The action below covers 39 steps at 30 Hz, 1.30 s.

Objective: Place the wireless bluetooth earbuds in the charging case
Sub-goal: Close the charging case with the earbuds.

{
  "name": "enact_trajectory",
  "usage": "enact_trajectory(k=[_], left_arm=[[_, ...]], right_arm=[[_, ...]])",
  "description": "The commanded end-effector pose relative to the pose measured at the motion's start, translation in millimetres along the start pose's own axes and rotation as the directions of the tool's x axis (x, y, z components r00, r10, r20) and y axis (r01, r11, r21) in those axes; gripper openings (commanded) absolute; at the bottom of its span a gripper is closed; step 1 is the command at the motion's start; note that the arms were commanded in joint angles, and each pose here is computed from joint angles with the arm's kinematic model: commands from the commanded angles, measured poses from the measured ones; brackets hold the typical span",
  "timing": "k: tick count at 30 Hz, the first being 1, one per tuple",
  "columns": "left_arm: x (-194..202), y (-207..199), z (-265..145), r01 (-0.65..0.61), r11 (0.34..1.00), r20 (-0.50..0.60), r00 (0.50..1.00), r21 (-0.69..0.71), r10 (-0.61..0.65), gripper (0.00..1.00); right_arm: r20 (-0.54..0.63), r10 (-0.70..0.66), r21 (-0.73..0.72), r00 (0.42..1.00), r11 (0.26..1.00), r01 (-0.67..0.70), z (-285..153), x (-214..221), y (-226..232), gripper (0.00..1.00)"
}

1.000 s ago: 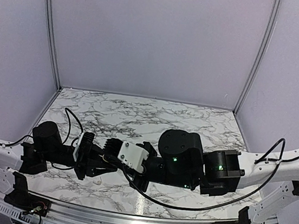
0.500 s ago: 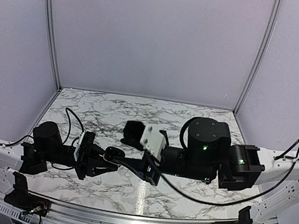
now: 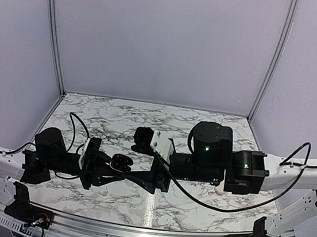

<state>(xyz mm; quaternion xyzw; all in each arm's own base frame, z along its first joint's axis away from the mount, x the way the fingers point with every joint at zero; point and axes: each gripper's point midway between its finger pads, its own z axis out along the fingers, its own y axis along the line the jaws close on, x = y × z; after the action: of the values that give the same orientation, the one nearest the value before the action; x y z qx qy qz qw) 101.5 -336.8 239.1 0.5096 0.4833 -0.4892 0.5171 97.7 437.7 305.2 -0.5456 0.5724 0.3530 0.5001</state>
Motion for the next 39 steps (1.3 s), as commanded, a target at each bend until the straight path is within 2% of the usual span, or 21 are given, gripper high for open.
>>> enact_trajectory(k=[1,6,16,19,24,26,29,30,31,35,39], left_arm=[[-13,2,4,-0.005,1.000,0.026,1.000,0.004,0.005,0.00],[-14,3,3,-0.001,1.000,0.028,1.000,-0.003,0.001,0.00],[-12,17,4,0.050,0.998,0.023,0.999,-0.049,-0.049,0.00],[-14,24,3,0.102,0.992,0.031,0.994,-0.074,-0.100,0.00],[-14,35,1,0.149,0.982,0.038,0.989,-0.116,-0.146,0.00],[-14,42,-1,0.178,0.973,0.046,0.984,-0.147,-0.173,0.00],[-13,53,-4,0.230,0.955,0.059,0.973,-0.188,-0.223,0.00],[-12,58,-6,0.246,0.948,0.065,0.969,-0.204,-0.237,0.00],[-12,63,-8,0.266,0.937,0.073,0.964,-0.224,-0.256,0.00],[-5,86,-15,0.353,0.884,0.090,0.935,-0.307,-0.342,0.01],[13,118,-19,0.431,0.785,0.066,0.890,-0.445,-0.451,0.00]], right_arm=[[0.008,0.013,-0.079,1.000,0.997,-0.012,11,-3,11,0.74],[-0.009,0.017,-0.106,1.000,0.994,-0.018,19,1,16,0.73],[0.028,-0.004,-0.183,1.000,0.983,0.009,10,-9,29,0.59],[-0.016,-0.011,-0.199,1.000,0.980,0.008,10,3,33,0.58],[0.003,-0.005,-0.147,1.000,0.989,0.005,2,-1,23,0.57],[0.015,-0.004,-0.096,1.000,0.995,0.006,-3,-3,14,0.64],[0.054,0.005,-0.016,0.999,1.000,-0.004,-11,-8,0,0.83],[0.062,0.013,0.002,0.998,1.000,-0.013,-13,-7,-4,0.93],[0.072,0.023,0.021,0.997,0.999,-0.024,-15,-7,-10,0.98],[0.120,0.091,0.104,0.989,0.989,-0.104,-30,-6,-41,0.98],[0.184,0.163,0.309,0.969,0.927,-0.214,-52,2,-90,0.98]])
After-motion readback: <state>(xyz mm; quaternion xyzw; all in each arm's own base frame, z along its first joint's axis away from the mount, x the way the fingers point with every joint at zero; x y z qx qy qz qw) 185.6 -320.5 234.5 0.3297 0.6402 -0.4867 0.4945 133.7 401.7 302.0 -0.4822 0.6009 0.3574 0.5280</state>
